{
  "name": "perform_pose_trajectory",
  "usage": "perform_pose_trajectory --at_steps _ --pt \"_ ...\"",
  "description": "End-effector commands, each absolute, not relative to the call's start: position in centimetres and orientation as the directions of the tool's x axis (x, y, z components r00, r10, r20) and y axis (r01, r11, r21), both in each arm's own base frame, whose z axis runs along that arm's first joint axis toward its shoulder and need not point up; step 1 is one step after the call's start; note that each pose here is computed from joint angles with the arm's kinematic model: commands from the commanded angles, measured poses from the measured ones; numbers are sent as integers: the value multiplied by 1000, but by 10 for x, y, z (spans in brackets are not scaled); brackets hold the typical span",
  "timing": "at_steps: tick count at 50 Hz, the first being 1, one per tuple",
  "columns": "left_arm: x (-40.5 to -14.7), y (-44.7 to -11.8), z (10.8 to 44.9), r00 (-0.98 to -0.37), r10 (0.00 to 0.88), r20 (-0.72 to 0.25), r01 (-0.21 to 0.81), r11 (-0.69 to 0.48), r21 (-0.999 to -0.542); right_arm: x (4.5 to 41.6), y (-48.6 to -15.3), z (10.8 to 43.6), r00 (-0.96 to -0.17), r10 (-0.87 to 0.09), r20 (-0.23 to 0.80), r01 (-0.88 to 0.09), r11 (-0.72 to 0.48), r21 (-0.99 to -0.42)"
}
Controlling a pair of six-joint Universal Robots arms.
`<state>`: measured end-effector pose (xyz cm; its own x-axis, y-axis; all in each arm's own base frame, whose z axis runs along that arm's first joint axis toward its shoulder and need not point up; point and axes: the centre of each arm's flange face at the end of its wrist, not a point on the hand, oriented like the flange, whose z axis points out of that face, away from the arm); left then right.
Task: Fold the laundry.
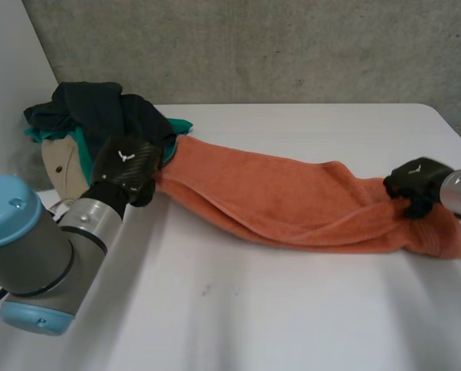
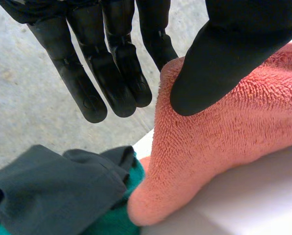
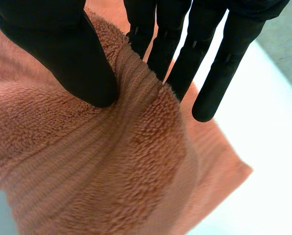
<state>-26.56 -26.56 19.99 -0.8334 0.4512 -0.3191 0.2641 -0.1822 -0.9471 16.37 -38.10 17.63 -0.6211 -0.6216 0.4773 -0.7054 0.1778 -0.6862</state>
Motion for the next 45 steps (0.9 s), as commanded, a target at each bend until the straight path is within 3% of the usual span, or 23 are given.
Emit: perform_pose_trajectory --at_steps 1,6,10,14,19,23,29,34,37,38,41,42,45 --pt "-253 -268 247 -866 378 -327 226 -288 -931 144 -372 249 -662 -488 569 -691 103 -715" --pt "-241 -263 280 -875 351 -333 216 -333 -918 111 -345 285 -663 -463 589 -719 172 -674" --pt "-243 -251 289 -842 418 -341 218 -313 -924 95 -322 302 -629 -467 622 -761 207 -615" --pt "-245 -242 280 -800 501 -332 244 -233 -941 97 -301 304 -588 -508 629 -792 204 -576" --pt "-247 -244 253 -780 549 -301 291 -108 -951 97 -294 294 -587 -527 614 -793 221 -568" --pt "-252 -259 224 -767 571 -291 330 -38 -943 97 -301 286 -606 -517 604 -775 213 -595" --pt "-268 -272 188 -731 620 -286 379 20 -925 106 -327 245 -668 -547 504 -707 255 -660" --pt "-277 -289 172 -726 626 -285 386 29 -922 112 -344 231 -681 -522 513 -691 226 -686" --pt "-284 -319 187 -755 566 -331 367 -53 -929 129 -365 237 -662 -480 576 -695 104 -712" --pt "-289 -336 211 -785 505 -359 341 -133 -931 136 -371 244 -661 -454 597 -690 56 -721" --pt "-294 -357 256 -830 406 -382 288 -274 -918 154 -394 284 -730 -285 621 -613 -129 -779" --pt "-295 -368 288 -859 344 -379 242 -380 -893 157 -399 293 -756 -240 609 -583 -176 -793" --pt "-297 -379 331 -891 265 -369 174 -551 -816 161 -418 323 -857 -99 506 -440 -371 -818"
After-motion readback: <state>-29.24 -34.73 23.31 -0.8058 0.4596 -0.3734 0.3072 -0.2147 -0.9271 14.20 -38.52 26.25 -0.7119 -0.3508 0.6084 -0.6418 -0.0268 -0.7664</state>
